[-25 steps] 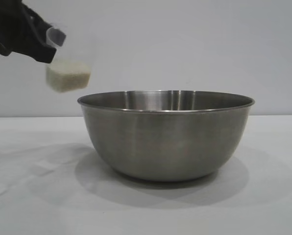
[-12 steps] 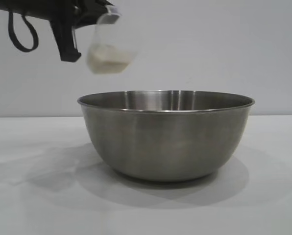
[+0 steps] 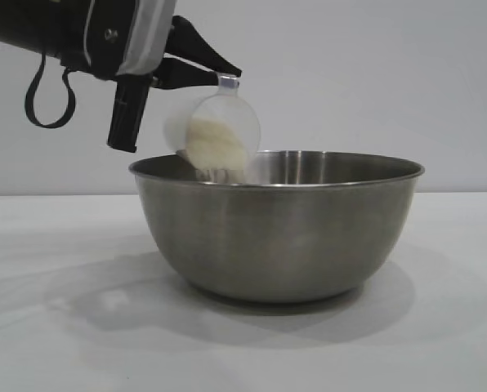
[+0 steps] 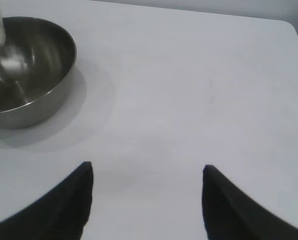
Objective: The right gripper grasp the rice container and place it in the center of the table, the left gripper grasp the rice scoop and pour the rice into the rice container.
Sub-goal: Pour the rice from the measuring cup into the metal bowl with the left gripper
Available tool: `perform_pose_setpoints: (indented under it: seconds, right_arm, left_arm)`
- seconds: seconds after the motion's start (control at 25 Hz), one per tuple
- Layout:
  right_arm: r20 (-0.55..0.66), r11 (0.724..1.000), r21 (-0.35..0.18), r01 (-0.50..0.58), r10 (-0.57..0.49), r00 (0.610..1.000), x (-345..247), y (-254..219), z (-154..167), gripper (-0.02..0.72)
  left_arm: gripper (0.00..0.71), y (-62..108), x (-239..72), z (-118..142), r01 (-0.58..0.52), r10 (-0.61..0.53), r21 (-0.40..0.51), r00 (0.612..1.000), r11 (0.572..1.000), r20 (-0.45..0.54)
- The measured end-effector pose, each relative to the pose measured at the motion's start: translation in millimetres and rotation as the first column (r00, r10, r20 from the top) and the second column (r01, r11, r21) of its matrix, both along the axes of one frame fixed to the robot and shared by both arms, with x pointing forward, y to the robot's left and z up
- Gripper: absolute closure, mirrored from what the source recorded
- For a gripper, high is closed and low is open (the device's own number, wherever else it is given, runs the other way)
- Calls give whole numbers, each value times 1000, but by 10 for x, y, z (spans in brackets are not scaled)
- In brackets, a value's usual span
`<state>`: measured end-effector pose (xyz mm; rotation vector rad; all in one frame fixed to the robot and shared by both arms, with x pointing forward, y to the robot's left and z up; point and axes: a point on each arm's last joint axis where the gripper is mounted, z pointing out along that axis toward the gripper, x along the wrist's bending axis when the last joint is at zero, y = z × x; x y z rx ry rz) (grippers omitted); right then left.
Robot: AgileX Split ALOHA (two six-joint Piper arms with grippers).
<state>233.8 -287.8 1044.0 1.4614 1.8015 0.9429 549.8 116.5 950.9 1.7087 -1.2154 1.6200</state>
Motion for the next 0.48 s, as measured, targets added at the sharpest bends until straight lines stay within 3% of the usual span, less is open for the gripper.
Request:
perform_pose_setpoints:
  seconds: [0.32,0.48]
  right_arm:
    - [0,1000,0,0,0,1000,0,0,0,302]
    - [0,1000,0,0,0,1000,0,0,0,302]
  left_arm:
    - [710,-298,-6,172,148,-165,106,971,983,174]
    - [710,-357,17,214,177,-218,184,949,967,230]
